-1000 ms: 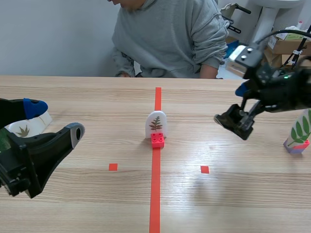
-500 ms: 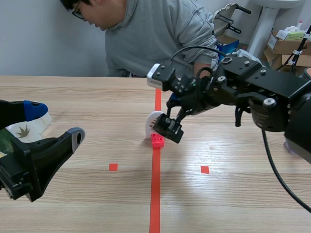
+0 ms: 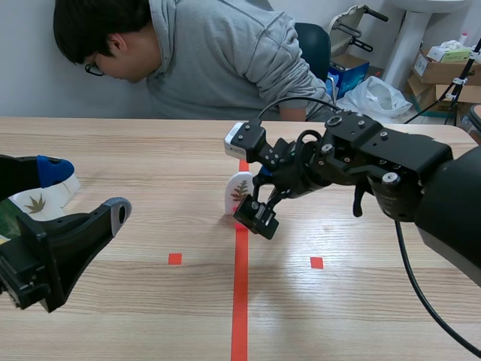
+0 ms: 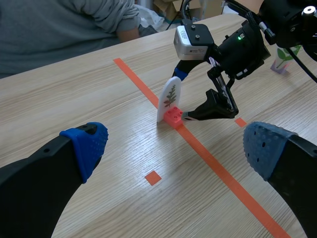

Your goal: Do the leaf sorting experiment

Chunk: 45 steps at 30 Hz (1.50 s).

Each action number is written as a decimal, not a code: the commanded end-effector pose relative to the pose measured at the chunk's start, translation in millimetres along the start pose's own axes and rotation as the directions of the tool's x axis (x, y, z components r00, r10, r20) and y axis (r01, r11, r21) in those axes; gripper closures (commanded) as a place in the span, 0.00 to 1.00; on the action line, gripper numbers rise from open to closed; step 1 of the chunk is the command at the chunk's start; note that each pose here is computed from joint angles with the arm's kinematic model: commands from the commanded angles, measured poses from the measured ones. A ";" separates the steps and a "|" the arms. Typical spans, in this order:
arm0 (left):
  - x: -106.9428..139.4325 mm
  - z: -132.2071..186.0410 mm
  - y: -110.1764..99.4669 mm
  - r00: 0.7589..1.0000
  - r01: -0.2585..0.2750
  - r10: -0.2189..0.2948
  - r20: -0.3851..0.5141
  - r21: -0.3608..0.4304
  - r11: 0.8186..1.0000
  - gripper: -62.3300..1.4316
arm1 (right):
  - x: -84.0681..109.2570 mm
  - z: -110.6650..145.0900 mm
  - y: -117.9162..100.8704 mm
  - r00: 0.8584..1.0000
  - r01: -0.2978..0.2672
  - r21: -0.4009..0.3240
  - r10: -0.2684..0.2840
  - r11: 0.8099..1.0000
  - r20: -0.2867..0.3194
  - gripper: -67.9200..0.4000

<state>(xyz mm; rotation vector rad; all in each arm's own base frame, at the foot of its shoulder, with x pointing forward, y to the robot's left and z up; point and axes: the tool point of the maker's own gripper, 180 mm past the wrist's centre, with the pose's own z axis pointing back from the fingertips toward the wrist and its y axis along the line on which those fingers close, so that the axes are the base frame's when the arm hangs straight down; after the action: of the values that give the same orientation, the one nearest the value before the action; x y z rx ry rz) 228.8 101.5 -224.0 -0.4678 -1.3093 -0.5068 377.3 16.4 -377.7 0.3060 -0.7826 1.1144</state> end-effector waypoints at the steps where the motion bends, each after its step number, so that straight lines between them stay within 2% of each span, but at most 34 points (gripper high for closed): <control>1: 9.7 -0.3 -0.8 0.999 -0.005 0.004 0.037 0.002 1.000 0.06 | 20.1 4.8 -11.2 0.999 -0.015 -0.027 0.016 1.000 0.050 0.26; 9: 9.8 -0.3 -0.7 0.999 -0.004 0.004 0.037 0.002 1.000 0.06 | 22.8 4.8 -12.6 0.996 -0.060 -0.039 0.062 0.997 0.061 0.36; 13: 9.8 -0.3 -0.7 0.999 -0.004 0.004 0.037 0.002 1.000 0.06 | 26.8 5.0 -13.3 0.992 -0.094 -0.048 0.098 0.994 0.081 0.36; 18: 9.8 -0.3 -0.7 0.999 -0.004 0.004 0.037 0.002 1.000 0.06 | 30.2 3.2 -11.1 0.989 -0.116 -0.048 0.120 0.992 0.084 0.47; 27: 9.8 -0.3 -0.7 0.999 -0.004 0.004 0.037 0.002 1.000 0.06 | 32.6 2.7 -10.3 0.988 -0.118 -0.047 0.122 0.992 0.093 0.72; 35: 9.8 -0.3 -0.7 0.999 -0.004 0.004 0.037 0.002 1.000 0.06 | 32.6 2.7 -10.3 0.988 -0.118 -0.047 0.122 0.992 0.093 0.90; 43: 9.8 -0.3 -0.7 0.999 -0.004 0.004 0.037 0.002 1.000 0.06 | 29.2 2.3 -10.3 0.990 -0.114 -0.049 0.118 0.992 0.078 0.97; 45: 9.8 -0.3 -0.7 0.999 -0.004 0.004 0.037 0.002 1.000 0.06 | 26.9 3.0 -17.7 0.994 -0.083 -0.084 0.089 0.993 0.065 0.97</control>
<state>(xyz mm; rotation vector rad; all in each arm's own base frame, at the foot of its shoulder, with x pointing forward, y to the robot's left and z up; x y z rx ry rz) 228.8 101.5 -224.0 -0.4678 -1.3093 -0.5068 385.5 25.1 -369.0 0.2613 -0.8643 1.1743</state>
